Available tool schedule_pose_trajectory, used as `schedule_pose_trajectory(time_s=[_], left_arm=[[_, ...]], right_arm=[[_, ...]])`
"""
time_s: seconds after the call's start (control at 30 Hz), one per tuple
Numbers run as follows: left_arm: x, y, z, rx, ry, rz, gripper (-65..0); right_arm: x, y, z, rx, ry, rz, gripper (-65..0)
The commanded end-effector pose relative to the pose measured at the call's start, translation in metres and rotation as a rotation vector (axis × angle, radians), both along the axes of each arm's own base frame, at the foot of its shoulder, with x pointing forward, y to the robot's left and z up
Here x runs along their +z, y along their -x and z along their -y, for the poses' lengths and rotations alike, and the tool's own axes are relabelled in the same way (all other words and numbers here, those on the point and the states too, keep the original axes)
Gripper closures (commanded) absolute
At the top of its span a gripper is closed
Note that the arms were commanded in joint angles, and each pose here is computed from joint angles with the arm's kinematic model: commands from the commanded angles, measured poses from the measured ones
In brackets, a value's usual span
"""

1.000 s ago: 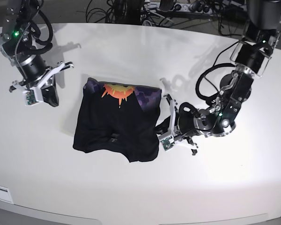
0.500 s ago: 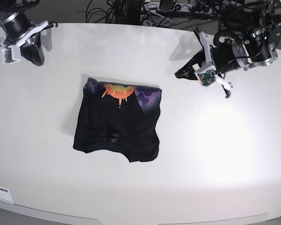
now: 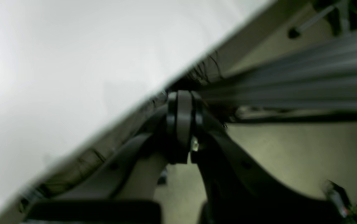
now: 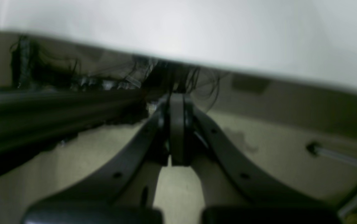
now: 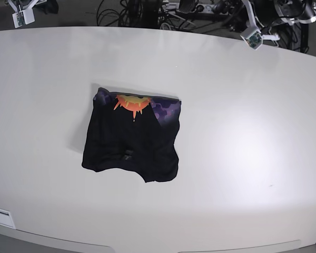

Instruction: Fold the T-shirt properly

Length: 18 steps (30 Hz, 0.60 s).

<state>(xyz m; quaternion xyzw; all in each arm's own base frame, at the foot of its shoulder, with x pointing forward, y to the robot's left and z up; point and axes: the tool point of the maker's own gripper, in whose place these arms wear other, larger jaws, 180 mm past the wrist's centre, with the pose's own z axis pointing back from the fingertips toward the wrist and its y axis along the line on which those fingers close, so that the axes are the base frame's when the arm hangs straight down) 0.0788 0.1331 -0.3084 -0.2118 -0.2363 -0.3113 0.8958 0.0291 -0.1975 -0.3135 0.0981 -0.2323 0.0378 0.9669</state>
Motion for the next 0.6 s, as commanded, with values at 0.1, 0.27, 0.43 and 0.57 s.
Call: schedule_pose_trajectory(time_s=[0.1,0.27,0.43,0.57], left_arm=[[-0.013,0.027,-0.003,0.058,-0.003,-0.074,0.0],[-0.079,0.041,-0.046,0.224,-0.042,-0.164,0.0],[-0.183,0.071,-0.097,0.368,-0.133,-0.38,0.0],[-0.243,0.076,-0.125,0.471,-0.171,-0.39,0.0]], right_arm=[[-0.006,0.02,-0.003,0.039,-0.022,-0.052,0.0],[-0.076,0.055,0.0,-0.052,-0.133,-0.175,0.0],[-0.158,0.069,-0.006,-0.077,-0.174,-0.294,0.0],[-0.209,0.063,-0.012,-0.052,-0.147,-0.321,0.0]])
